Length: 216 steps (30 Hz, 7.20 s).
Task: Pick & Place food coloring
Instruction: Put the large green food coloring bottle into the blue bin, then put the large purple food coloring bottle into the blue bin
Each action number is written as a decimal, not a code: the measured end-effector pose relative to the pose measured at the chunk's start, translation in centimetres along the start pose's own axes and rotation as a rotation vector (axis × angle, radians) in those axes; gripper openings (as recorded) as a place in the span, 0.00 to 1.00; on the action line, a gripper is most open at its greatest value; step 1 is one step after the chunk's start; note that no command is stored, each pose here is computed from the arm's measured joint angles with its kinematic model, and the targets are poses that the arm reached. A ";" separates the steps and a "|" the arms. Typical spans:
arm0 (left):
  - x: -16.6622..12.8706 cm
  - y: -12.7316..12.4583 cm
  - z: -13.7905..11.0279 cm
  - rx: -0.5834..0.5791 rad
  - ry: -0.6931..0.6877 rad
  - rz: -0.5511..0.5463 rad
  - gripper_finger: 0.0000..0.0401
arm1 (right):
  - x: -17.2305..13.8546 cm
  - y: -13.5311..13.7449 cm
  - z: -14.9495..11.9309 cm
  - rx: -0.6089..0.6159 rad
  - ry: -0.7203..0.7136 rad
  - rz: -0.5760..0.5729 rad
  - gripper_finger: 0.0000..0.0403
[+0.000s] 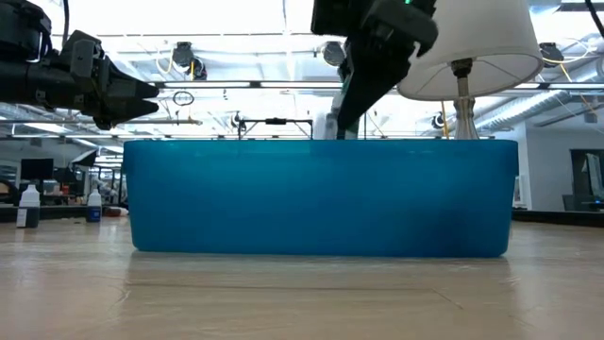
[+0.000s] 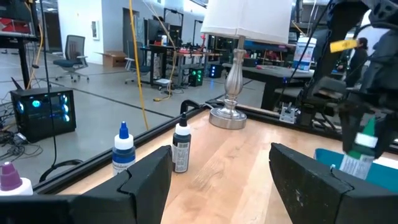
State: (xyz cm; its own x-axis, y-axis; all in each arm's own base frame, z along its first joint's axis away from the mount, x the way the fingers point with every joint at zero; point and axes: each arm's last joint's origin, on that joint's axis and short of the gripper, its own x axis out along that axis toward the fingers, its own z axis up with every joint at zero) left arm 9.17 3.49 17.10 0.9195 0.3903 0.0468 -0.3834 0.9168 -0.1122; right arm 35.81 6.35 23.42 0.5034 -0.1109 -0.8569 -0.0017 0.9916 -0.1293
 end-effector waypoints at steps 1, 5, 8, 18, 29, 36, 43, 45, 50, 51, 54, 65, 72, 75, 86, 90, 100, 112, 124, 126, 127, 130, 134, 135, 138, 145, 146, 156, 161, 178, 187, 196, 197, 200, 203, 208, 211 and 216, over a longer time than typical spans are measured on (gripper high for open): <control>0.0 0.0 0.0 0.000 0.001 0.000 0.67 | 0.4 0.1 0.0 -0.003 0.005 -0.002 0.31; 0.0 0.0 0.0 0.000 0.001 0.000 0.67 | 2.2 0.0 -0.2 -0.023 0.041 -0.010 0.31; 0.0 0.0 0.0 0.000 0.000 0.000 0.67 | 3.4 -0.6 -0.5 -0.023 0.084 -0.021 0.31; 0.0 0.0 0.0 -0.001 0.001 0.000 0.67 | 4.4 -1.2 -0.6 -0.007 0.102 -0.030 0.31; 0.0 0.0 0.0 -0.001 -0.001 -0.001 0.67 | 2.5 -0.4 0.1 0.071 0.020 -0.015 0.69; 0.0 0.0 0.0 0.000 0.001 0.000 0.67 | -3.5 -0.6 0.3 0.110 -0.082 0.029 0.68; 0.0 0.0 0.0 0.000 0.000 0.000 0.67 | -12.7 -1.8 -3.3 0.198 -0.129 0.119 0.67; 0.0 0.0 0.1 -0.010 -0.007 -0.003 0.67 | -14.2 -1.9 -5.1 0.203 -0.173 0.103 0.68; 0.0 -0.1 0.8 -0.072 -0.078 -0.012 0.67 | -14.2 -2.4 -11.6 0.196 -0.267 -0.065 0.67; 0.0 -0.1 0.8 -0.074 -0.082 -0.013 0.67 | -13.8 -2.5 -13.0 0.208 -0.286 -0.096 0.67; 0.0 -0.1 0.8 -0.076 -0.083 -0.013 0.67 | -11.8 -3.0 -16.8 0.284 -0.391 -0.169 0.67; 0.0 -0.1 0.9 -0.082 -0.088 -0.014 0.67 | -8.0 -4.0 -24.0 0.224 -0.940 -0.055 0.67; 0.0 -0.1 0.6 -0.079 -0.059 -0.022 0.67 | -8.2 -4.9 -25.7 0.224 -1.023 0.009 0.68; 0.0 -0.1 0.4 -0.083 -0.043 -0.018 0.67 | -8.3 -5.1 -26.0 0.210 -1.022 0.032 0.69; 0.1 0.3 0.0 -0.190 -0.010 0.105 0.67 | -7.4 -5.7 -26.3 0.199 -0.983 -0.072 0.67; -0.2 0.4 1.5 -0.275 0.126 0.221 0.67 | -7.0 -5.6 -26.4 0.193 -0.978 -0.064 0.68; 2.5 0.9 7.7 -0.213 0.603 0.756 0.67 | -6.7 -5.6 -26.5 0.149 -0.959 -0.087 0.67; 9.7 7.5 3.5 -0.126 1.231 0.937 0.67 | -6.7 -5.6 -26.5 0.149 -0.960 -0.087 0.67; 9.6 12.6 1.3 -0.260 1.275 0.922 0.67 | -7.0 -5.6 -26.2 0.159 -1.010 -0.090 0.68; 9.8 12.7 1.3 -0.268 1.251 0.946 0.67 | -7.2 -5.7 -26.1 0.163 -1.036 -0.091 0.67; 9.9 12.7 1.2 -0.282 1.238 0.949 0.67 | -7.2 -5.7 -26.1 0.165 -1.046 -0.092 0.67; 10.1 12.9 1.2 -0.299 1.184 1.023 0.67 | -7.4 -5.7 -26.0 0.168 -1.065 -0.092 0.67; 10.4 12.9 0.6 -0.287 1.195 1.062 0.64 | -7.3 -5.7 -26.0 0.167 -1.061 -0.092 0.68; 10.4 12.9 0.3 -0.293 1.214 1.067 0.62 | -7.3 -5.7 -25.9 0.167 -1.063 -0.092 0.68; 10.7 12.5 -0.1 -0.301 1.239 1.068 0.49 | -7.4 -5.7 -25.9 0.168 -1.065 -0.092 0.67; 11.6 12.2 1.8 -0.239 1.292 1.112 0.04 | -7.5 -5.7 -25.9 0.168 -1.070 -0.092 0.68; 11.7 12.3 2.4 -0.221 1.282 1.155 0.03 | -7.5 -5.7 -25.9 0.168 -1.070 -0.092 0.68; 15.5 14.8 5.7 -0.227 1.118 1.206 0.01 | -7.5 -5.7 -25.9 0.168 -1.072 -0.091 0.67; 15.8 16.3 3.8 -0.274 1.136 1.235 0.00 | -7.5 -5.7 -25.9 0.168 -1.072 -0.091 0.68; 14.6 16.0 2.2 -0.301 1.246 1.309 0.00 | -7.6 -5.7 -25.9 0.168 -1.073 -0.091 0.68; 15.2 13.4 4.8 -0.231 1.189 1.114 0.01 | -7.6 -5.7 -25.9 0.168 -1.073 -0.090 0.68; 16.8 9.9 7.7 0.018 1.101 0.673 0.13 | -7.6 -5.7 -25.9 0.168 -1.073 -0.091 0.67; 16.7 9.6 8.0 0.023 1.087 0.655 0.17 | -7.6 -5.7 -25.9 0.168 -1.073 -0.090 0.67; 16.5 8.9 8.5 0.019 1.071 0.631 0.29 | -7.6 -5.7 -25.9 0.168 -1.074 -0.091 0.68; 16.3 9.1 8.4 0.006 1.094 0.650 0.43 | -7.6 -5.7 -25.9 0.168 -1.073 -0.091 0.68; 16.8 10.2 6.8 -0.037 1.173 0.622 0.62 | -7.6 -5.7 -25.9 0.168 -1.073 -0.091 0.67; 17.5 10.8 5.6 -0.025 1.195 0.605 0.67 | -7.6 -5.7 -25.9 0.168 -1.073 -0.091 0.67; 18.2 12.1 3.8 -0.026 1.232 0.623 0.70 | -7.6 -5.7 -25.9 0.168 -1.074 -0.091 0.68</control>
State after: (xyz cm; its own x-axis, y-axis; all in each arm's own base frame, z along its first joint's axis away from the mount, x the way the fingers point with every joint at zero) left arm 20.97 21.98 20.34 0.0857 0.3925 -0.9158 -0.7666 0.6130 0.1910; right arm 9.67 -0.21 17.76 0.9878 -0.1491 0.0456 0.1506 0.9881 -0.0302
